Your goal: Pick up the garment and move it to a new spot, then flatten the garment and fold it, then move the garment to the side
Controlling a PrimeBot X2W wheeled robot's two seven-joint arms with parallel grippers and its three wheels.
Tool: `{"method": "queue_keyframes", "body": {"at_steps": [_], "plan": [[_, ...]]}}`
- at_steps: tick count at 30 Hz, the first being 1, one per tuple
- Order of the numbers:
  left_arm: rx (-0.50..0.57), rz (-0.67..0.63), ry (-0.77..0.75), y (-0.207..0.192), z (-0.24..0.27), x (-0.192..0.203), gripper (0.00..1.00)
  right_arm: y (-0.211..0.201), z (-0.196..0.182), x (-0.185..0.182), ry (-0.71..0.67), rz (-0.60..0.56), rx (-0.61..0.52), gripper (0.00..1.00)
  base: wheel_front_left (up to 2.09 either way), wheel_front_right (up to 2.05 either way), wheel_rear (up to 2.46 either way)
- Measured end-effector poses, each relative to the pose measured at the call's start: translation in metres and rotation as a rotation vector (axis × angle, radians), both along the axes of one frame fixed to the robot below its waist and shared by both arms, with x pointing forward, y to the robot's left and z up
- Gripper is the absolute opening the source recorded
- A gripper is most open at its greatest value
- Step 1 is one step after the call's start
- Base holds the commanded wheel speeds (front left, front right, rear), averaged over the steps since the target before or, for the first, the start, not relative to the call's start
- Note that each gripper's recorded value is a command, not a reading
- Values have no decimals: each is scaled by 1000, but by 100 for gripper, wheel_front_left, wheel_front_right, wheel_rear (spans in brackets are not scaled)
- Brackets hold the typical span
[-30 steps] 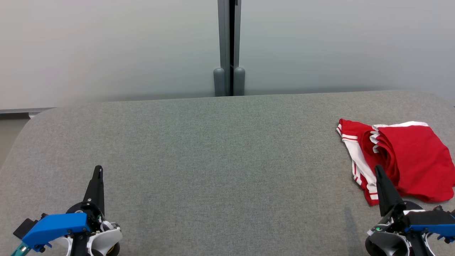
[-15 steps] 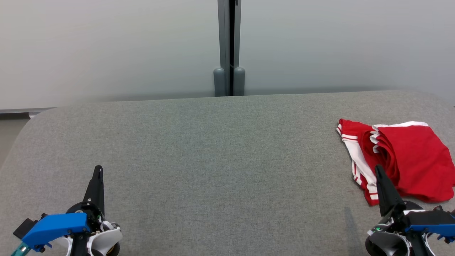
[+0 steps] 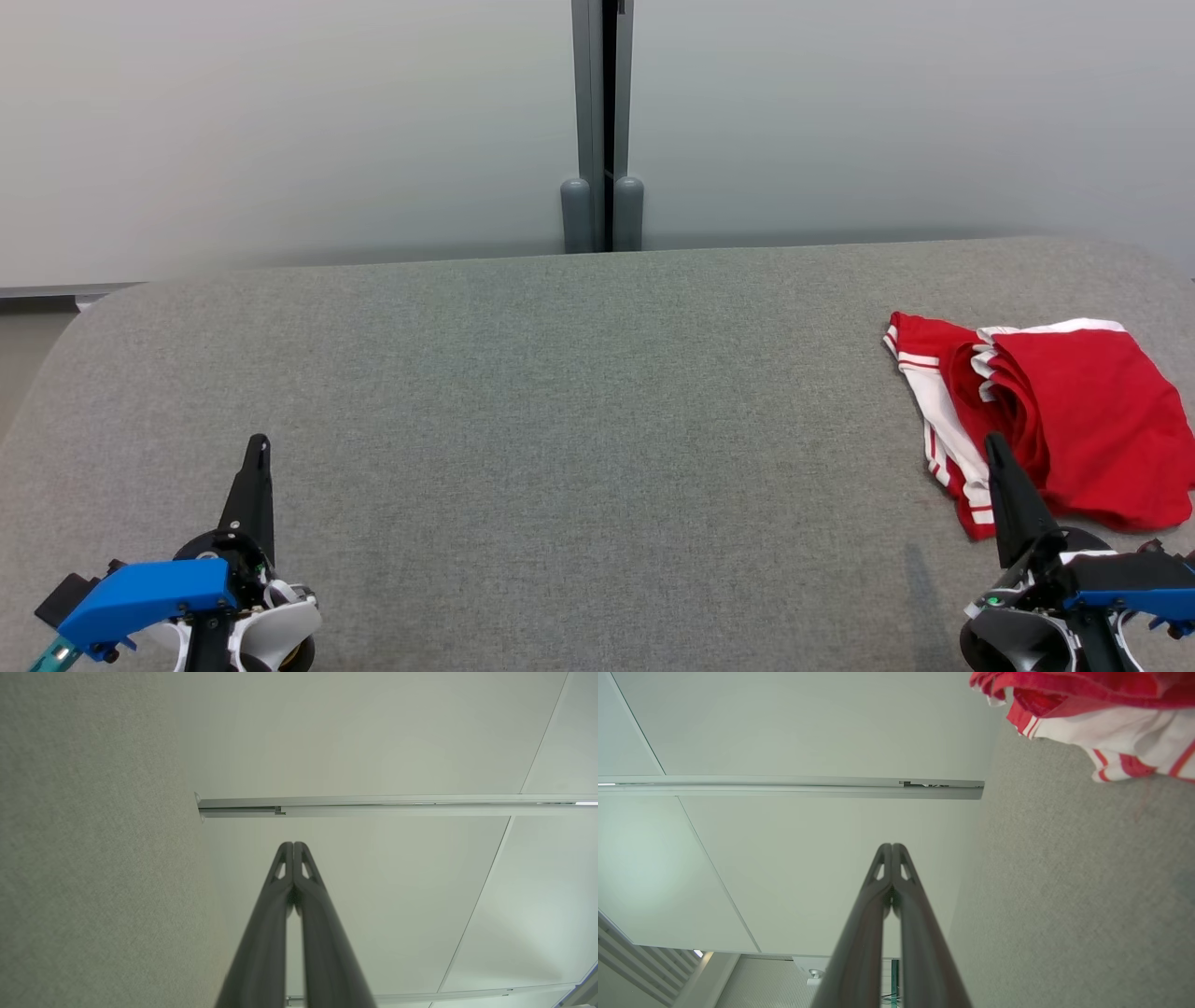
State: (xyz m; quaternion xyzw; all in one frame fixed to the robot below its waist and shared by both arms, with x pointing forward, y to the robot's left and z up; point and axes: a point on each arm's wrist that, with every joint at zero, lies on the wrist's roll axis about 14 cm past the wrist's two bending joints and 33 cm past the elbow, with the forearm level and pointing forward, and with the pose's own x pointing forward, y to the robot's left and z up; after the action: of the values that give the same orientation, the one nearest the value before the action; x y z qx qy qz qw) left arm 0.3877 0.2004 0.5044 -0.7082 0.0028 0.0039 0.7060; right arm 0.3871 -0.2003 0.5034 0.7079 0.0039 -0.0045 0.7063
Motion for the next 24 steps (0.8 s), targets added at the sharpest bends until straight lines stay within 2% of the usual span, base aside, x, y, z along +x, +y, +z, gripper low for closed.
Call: {"method": "queue_keyframes", "body": {"at_steps": [24], "plan": [[0,0,0,0,0,0,0,0,0,0,-1,0,0,0,0,0,0]]}}
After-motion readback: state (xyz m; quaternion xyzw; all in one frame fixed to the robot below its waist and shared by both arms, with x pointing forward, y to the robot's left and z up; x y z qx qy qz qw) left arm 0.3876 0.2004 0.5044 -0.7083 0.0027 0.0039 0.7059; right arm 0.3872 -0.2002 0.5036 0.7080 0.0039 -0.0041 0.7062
